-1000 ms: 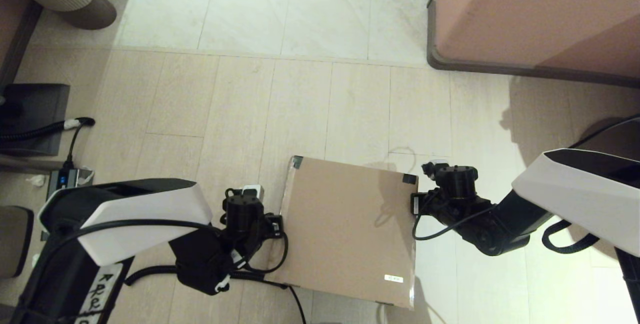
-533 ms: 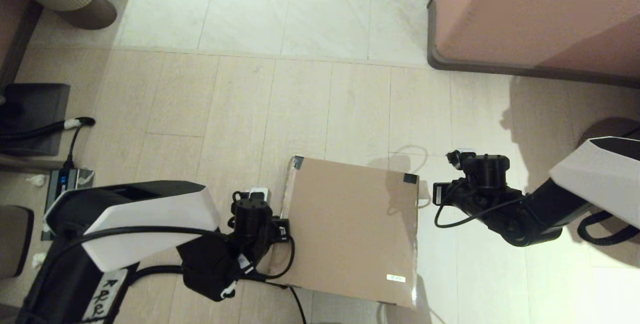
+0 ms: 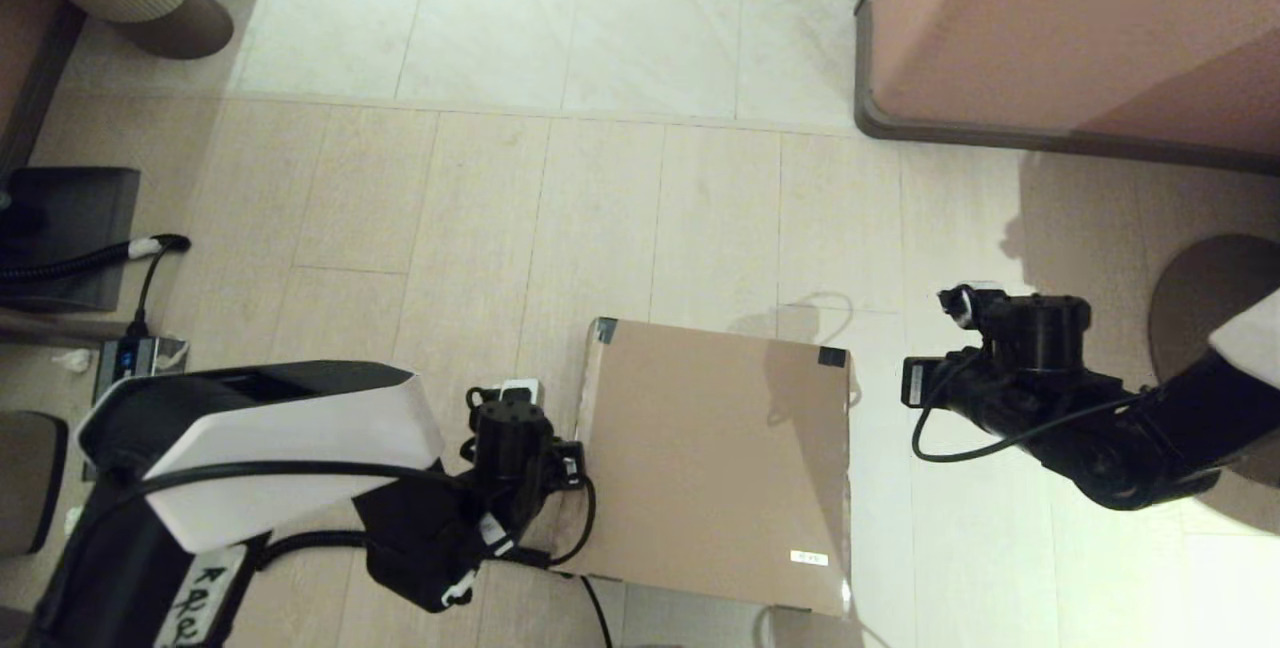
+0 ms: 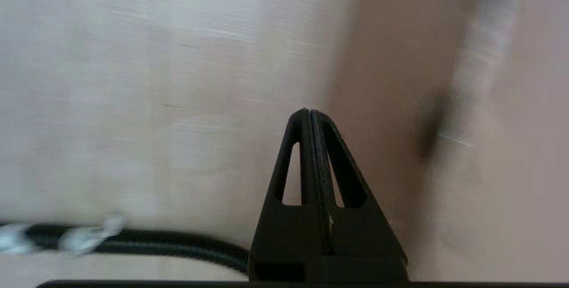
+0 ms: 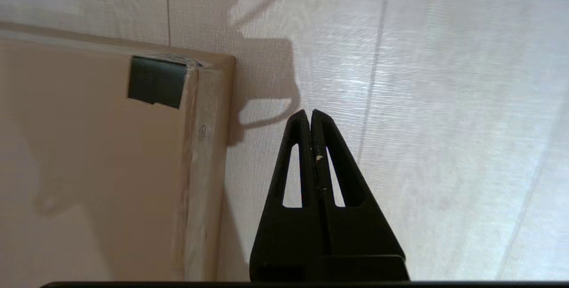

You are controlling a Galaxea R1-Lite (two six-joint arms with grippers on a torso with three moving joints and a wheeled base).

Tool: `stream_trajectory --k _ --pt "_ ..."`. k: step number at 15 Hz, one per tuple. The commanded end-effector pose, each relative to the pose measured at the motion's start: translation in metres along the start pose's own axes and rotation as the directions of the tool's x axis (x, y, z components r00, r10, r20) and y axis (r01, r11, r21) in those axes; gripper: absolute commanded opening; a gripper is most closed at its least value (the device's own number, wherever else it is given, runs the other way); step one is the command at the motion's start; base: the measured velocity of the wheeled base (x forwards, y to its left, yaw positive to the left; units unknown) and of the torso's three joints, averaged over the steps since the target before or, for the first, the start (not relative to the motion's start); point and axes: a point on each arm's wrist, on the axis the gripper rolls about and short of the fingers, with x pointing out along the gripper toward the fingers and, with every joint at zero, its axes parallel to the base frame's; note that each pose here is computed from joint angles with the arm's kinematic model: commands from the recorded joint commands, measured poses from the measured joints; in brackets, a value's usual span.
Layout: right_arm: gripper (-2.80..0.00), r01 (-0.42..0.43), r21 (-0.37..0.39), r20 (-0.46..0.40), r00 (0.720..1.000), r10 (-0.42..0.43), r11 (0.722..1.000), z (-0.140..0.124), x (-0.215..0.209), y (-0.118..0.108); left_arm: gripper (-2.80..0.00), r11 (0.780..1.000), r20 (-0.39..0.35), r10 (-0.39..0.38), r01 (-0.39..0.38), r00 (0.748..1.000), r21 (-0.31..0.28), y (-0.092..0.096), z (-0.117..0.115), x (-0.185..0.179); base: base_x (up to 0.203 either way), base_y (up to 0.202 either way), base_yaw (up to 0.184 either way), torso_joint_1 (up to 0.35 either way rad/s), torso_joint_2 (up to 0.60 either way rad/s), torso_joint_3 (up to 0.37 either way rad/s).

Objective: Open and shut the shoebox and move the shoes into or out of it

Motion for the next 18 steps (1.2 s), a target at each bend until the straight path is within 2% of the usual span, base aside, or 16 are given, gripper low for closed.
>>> stream_trajectory --k 1,4,6,8,10,11,12,14,15,16,18 --pt "-2.80 -0.002 0.013 0.076 0.997 0.001 1.000 0.022 -0.034 -0.004 -2.80 0.999 0.031 0.035 -0.034 0.999 -0.027 0.016 0.016 -0.008 0.000 0.000 0.000 0.000 0.00 0.000" --pt "-2.80 -0.005 0.014 0.147 0.989 0.003 1.000 0.034 -0.097 -0.012 -2.80 0.995 0.111 0.081 -0.073 0.991 -0.073 0.041 0.056 -0.041 0.000 0.000 0.000 0.000 0.00 0.000" --pt "-2.80 0.000 -0.005 0.247 0.969 0.001 1.000 0.041 -0.153 -0.019 -2.80 0.992 0.196 0.094 -0.074 0.976 -0.104 0.054 0.091 -0.085 0.000 0.000 0.000 0.000 0.00 0.000" --pt "-2.80 0.016 -0.008 0.349 0.937 -0.013 1.000 0.039 -0.212 -0.029 -2.80 0.989 0.296 0.108 -0.073 0.949 -0.127 0.069 0.121 -0.144 0.000 0.000 0.000 0.000 0.00 0.000" --pt "-2.80 0.040 0.001 0.410 0.911 -0.037 0.999 0.023 -0.268 -0.040 -2.80 0.984 0.389 0.142 -0.088 0.910 -0.155 0.089 0.133 -0.209 0.000 0.000 0.000 0.000 0.00 0.000" --pt "-2.80 0.054 0.006 0.419 0.906 -0.052 0.999 0.010 -0.294 -0.046 -2.80 0.980 0.421 0.170 -0.106 0.891 -0.171 0.100 0.129 -0.240 0.000 0.000 0.000 0.000 0.00 0.000" --pt "-2.80 0.072 0.010 0.405 0.912 -0.070 0.997 -0.008 -0.316 -0.051 -2.80 0.973 0.428 0.208 -0.140 0.880 -0.185 0.112 0.113 -0.267 0.000 0.000 0.000 0.000 0.00 0.000" --pt "-2.80 0.100 0.009 0.346 0.933 -0.097 0.995 -0.051 -0.344 -0.058 -2.80 0.958 0.375 0.270 -0.211 0.887 -0.192 0.127 0.061 -0.306 0.000 0.000 0.000 0.000 0.00 0.000" --pt "-2.80 0.109 0.001 0.296 0.949 -0.104 0.994 -0.075 -0.352 -0.059 -2.80 0.954 0.362 0.285 -0.224 0.887 -0.199 0.131 0.042 -0.321 0.000 0.000 0.000 0.000 0.00 0.000" --pt "-2.80 0.114 -0.010 0.234 0.966 -0.108 0.993 -0.097 -0.355 -0.060 -2.80 0.954 0.357 0.283 -0.221 0.890 -0.205 0.132 0.031 -0.333 0.000 0.000 0.000 0.000 0.00 0.000" --pt "-2.80 0.067 -0.028 0.157 0.986 -0.062 0.997 -0.129 -0.356 -0.060 -2.80 0.966 0.361 0.236 -0.177 0.902 -0.188 0.133 0.010 -0.356 0.000 0.000 0.000 0.000 0.00 0.000"
